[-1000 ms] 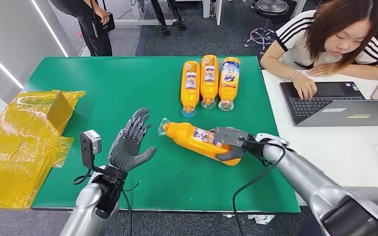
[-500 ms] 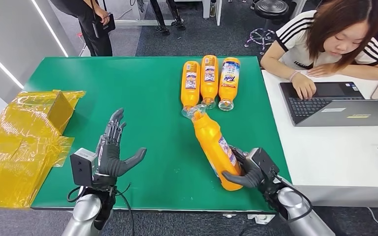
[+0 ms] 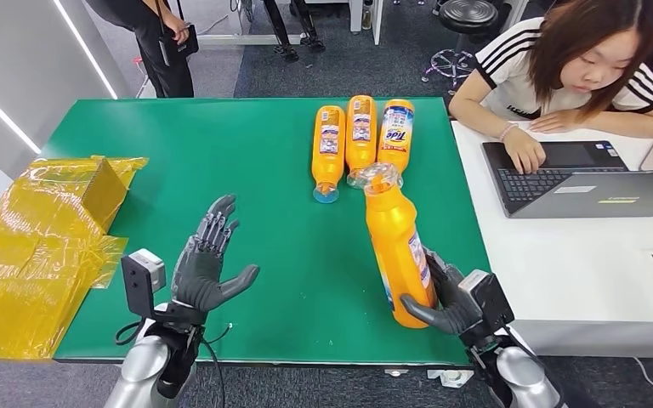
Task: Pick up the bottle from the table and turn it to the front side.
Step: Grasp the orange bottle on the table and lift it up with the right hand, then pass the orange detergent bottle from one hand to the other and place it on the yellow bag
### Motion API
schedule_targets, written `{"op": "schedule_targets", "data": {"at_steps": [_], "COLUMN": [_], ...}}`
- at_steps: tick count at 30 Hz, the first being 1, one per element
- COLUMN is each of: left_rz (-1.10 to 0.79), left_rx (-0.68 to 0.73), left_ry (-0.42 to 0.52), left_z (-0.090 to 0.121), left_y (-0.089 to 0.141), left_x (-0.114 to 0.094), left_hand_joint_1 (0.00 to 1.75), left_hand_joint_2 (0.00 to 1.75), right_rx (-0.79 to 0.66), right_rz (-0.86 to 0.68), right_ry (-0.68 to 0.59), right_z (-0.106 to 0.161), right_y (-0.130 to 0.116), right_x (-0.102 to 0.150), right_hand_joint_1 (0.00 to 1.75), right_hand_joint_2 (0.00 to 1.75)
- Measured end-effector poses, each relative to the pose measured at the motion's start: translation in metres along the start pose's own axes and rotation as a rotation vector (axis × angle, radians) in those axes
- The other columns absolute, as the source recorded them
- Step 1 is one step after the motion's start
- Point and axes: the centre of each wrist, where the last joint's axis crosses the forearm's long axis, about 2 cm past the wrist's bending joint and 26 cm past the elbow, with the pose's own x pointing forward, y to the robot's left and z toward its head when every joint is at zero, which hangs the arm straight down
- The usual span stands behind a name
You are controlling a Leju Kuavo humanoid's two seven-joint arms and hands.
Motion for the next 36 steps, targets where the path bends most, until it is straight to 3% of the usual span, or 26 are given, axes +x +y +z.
{"op": "schedule_targets", "data": {"at_steps": [11,24,30,36], "left_rz": [0.243,0.269,0.333,0.289], "left_rx": [-0.271,-0.315,-0.415,-0.466], "left_ry": [0.055,0.096,0.145,0.165], "left_z": [-0.09,-0.11,-0.136,-0.165], "left_y": [0.005,0.009,0.007,0.004], "left_x": [0.007,0.008,0.012,0.025], "left_hand_joint_1": [0.0,0.0,0.0,0.0], "left_hand_joint_2": [1.75,1.75,1.75,1.75], "right_rx": [0.043,0.08,0.085,0.084], "right_rz": [0.142,0.147,0.131,0.1], "right_ry": [-0.256,-0.287,-0.287,-0.245], "right_z": [-0.091,-0.113,-0.135,-0.142], "right_y": [0.029,0.042,0.044,0.042], "right_x": [0.056,0.066,0.078,0.072], "right_hand_joint_1": [1.75,1.75,1.75,1.75], "right_hand_joint_2": [1.75,1.75,1.75,1.75]}}
